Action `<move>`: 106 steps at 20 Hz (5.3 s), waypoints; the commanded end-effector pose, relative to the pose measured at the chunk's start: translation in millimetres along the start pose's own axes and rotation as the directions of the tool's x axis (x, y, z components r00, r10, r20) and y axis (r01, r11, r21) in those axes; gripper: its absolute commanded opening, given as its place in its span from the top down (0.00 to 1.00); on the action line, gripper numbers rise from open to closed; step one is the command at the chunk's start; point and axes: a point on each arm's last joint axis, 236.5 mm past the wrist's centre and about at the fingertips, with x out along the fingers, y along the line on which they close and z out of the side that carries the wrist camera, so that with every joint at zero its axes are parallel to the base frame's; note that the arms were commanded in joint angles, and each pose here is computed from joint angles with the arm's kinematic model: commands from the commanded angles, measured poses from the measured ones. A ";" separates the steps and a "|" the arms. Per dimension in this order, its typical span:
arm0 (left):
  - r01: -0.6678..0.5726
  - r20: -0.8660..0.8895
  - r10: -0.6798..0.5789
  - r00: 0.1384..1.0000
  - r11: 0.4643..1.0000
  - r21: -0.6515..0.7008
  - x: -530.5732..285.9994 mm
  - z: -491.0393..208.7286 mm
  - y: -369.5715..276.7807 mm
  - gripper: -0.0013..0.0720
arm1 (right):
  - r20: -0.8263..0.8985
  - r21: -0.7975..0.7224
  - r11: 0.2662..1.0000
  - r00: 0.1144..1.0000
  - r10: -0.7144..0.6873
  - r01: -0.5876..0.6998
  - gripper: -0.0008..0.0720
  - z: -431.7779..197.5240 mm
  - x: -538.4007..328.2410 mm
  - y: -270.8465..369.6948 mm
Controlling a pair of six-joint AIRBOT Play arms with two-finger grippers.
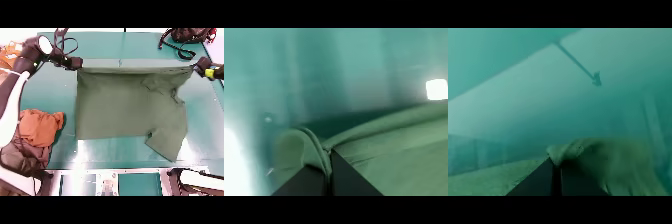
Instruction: Fold the shirts.
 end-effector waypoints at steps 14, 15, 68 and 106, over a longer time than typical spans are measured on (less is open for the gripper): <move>0.091 -0.150 -0.130 0.980 0.965 -0.244 48.8 -13.3 33.1 0.95 | -0.279 -0.069 0.995 0.957 -0.082 0.065 0.97 -21.9 81.8 -55.7; 0.058 -0.217 -0.111 0.970 0.969 -0.238 46.4 -29.1 37.5 0.95 | -0.324 -0.085 0.992 0.940 -0.111 0.088 0.97 -31.3 74.6 -67.6; 0.044 -0.436 -0.250 0.864 0.902 -0.430 -66.1 -343.7 -60.6 0.03 | -0.624 0.138 0.907 0.746 -0.233 0.399 0.31 -322.4 -99.7 -98.6; -0.051 -0.371 -0.094 0.924 0.931 -0.363 -22.2 -323.2 -43.4 0.95 | -0.724 0.094 0.827 0.608 -0.325 0.554 0.28 -330.1 -141.5 -122.1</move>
